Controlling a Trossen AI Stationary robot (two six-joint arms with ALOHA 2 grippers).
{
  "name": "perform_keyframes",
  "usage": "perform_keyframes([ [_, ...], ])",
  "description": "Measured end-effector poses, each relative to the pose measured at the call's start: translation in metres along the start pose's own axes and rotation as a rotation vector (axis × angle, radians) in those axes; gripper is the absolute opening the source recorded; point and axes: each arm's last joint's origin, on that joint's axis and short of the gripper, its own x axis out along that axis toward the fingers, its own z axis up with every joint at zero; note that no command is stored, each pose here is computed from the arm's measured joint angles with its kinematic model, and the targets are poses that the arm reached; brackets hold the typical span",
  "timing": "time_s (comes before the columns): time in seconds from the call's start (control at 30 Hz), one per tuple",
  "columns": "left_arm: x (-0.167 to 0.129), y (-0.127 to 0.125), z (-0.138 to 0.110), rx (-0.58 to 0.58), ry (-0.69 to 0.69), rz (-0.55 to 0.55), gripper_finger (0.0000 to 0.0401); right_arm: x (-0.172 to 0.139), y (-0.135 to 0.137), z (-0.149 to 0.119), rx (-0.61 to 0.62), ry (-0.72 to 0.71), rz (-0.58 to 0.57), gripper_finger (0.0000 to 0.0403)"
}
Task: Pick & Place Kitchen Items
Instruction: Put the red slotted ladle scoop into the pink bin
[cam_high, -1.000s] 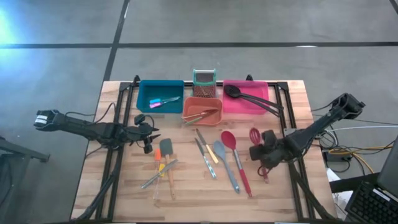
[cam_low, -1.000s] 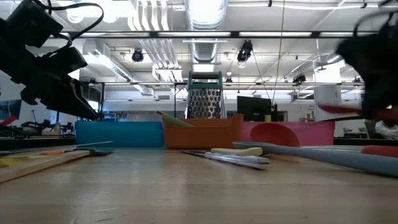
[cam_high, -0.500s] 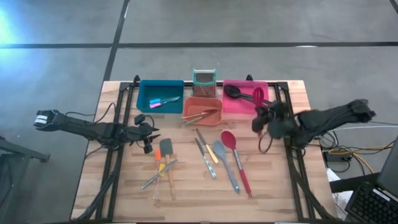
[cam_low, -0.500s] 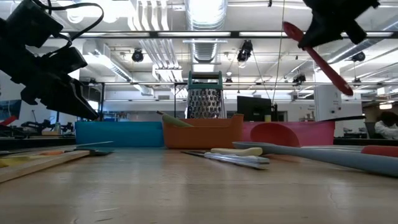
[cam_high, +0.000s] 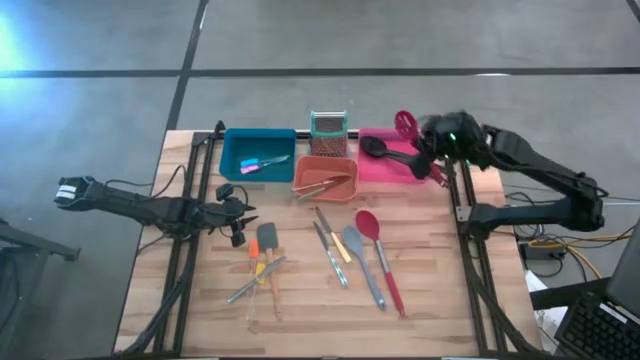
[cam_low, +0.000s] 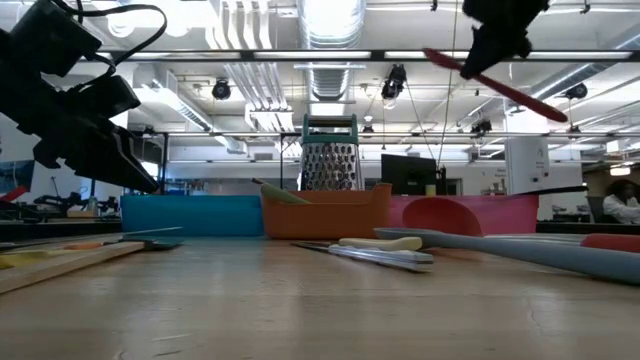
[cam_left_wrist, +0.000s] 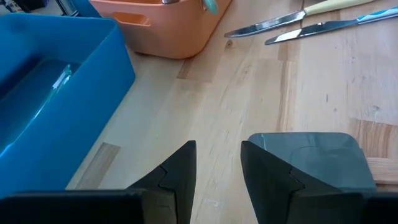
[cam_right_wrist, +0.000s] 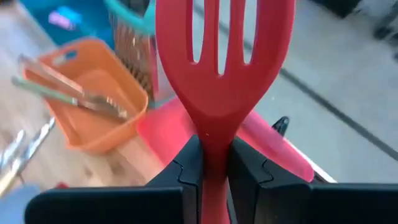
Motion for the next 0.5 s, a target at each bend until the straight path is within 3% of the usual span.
perform_keyframes([
  [0.23,0.0,0.0,0.0,-0.001,0.0,0.0,0.0129,0.052,-0.026,0.009,-0.08,0.315,0.044,0.0036],
  [0.5,0.0,0.0,0.0,0.0,0.0,0.0,0.0131,0.113,-0.035,0.013,-0.212,0.539,0.079,0.0036],
])
